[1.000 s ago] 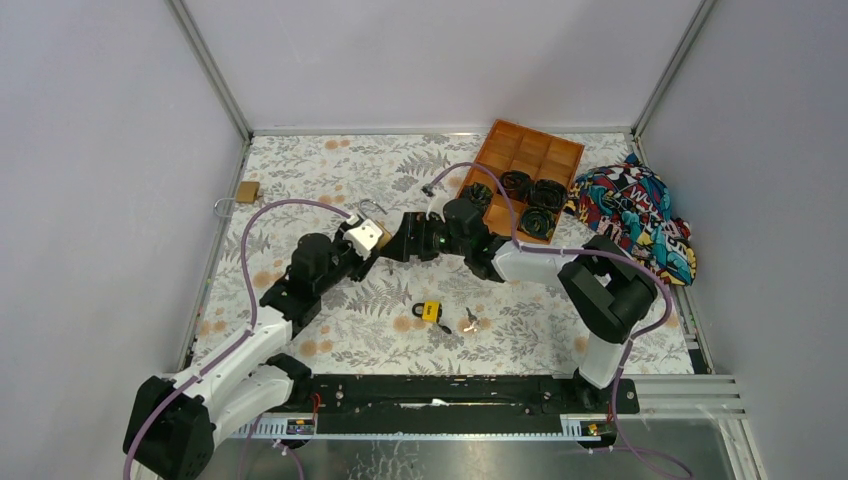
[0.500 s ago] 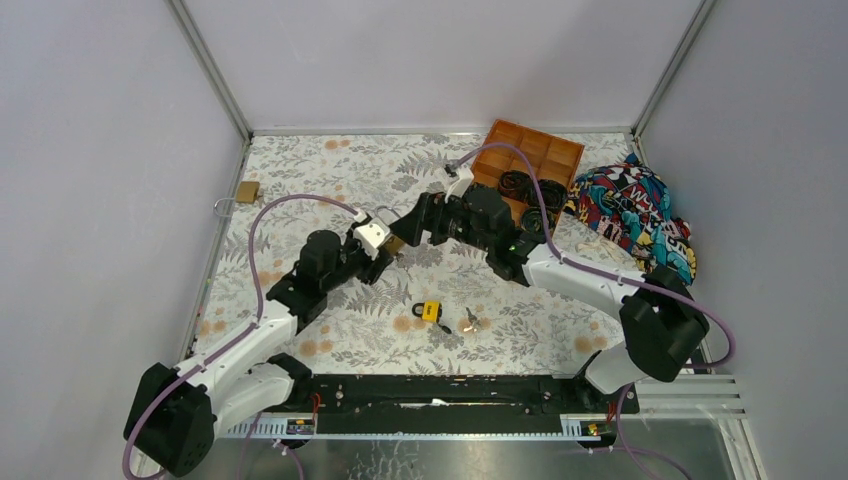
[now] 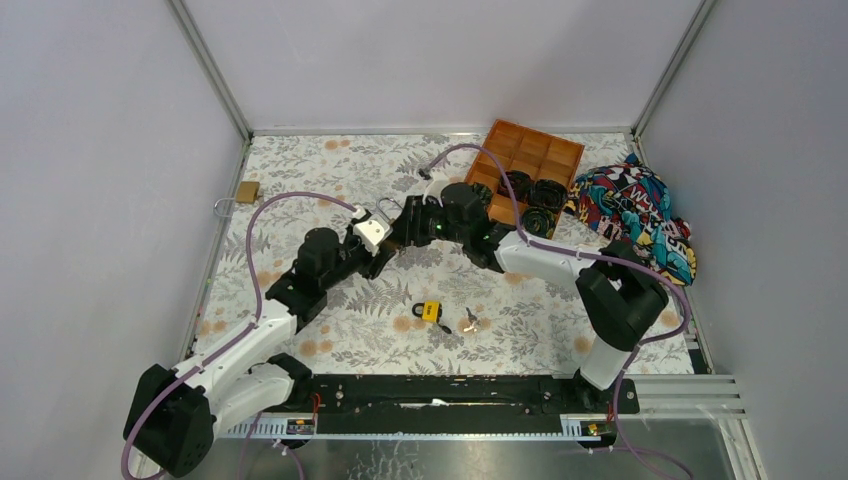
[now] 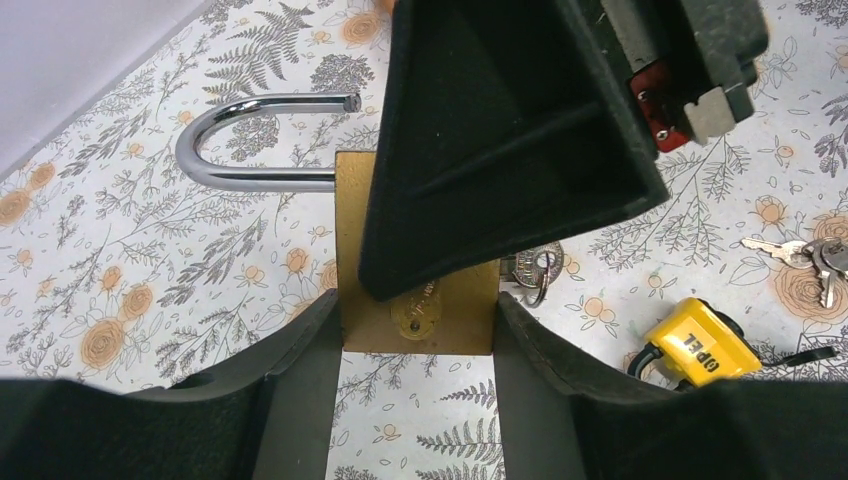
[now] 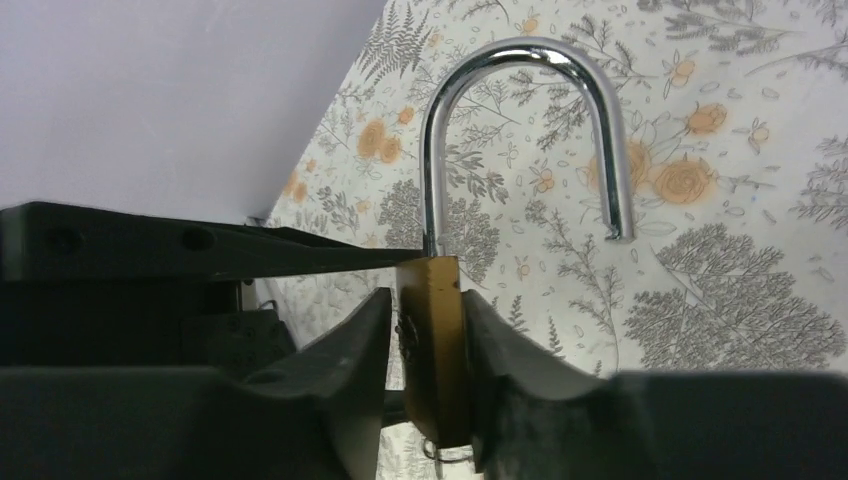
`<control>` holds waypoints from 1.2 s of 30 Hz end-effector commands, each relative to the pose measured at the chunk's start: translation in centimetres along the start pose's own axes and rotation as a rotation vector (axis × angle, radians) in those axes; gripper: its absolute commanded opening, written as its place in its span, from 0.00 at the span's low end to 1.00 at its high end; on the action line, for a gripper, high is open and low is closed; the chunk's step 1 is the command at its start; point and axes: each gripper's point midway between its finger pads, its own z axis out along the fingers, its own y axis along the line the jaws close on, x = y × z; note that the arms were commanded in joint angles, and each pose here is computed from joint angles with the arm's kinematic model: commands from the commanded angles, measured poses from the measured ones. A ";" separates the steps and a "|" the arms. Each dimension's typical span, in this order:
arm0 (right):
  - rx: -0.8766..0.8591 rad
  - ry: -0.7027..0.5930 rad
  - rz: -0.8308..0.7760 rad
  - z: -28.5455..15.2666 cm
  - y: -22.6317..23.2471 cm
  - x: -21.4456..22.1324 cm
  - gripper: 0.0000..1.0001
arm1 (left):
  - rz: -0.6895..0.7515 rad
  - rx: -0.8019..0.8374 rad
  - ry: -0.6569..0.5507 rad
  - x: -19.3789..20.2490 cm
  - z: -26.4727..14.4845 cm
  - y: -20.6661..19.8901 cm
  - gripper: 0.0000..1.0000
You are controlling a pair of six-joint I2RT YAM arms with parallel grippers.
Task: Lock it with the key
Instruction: Pick up the lock from the center of the board, then lock the lock.
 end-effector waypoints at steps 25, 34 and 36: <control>-0.461 0.299 -0.406 -16.7 9.9 4.3 0.00 | 0.602 0.653 -0.158 -8.5 -7.2 -8.7 0.98; -0.473 0.286 -0.460 -17.0 11.4 3.7 0.00 | 0.533 0.715 -0.134 -8.7 -7.4 -10.9 0.34; -0.480 0.267 -0.467 -17.1 11.6 3.4 0.00 | 0.513 0.722 -0.134 -8.8 -7.6 -11.1 0.26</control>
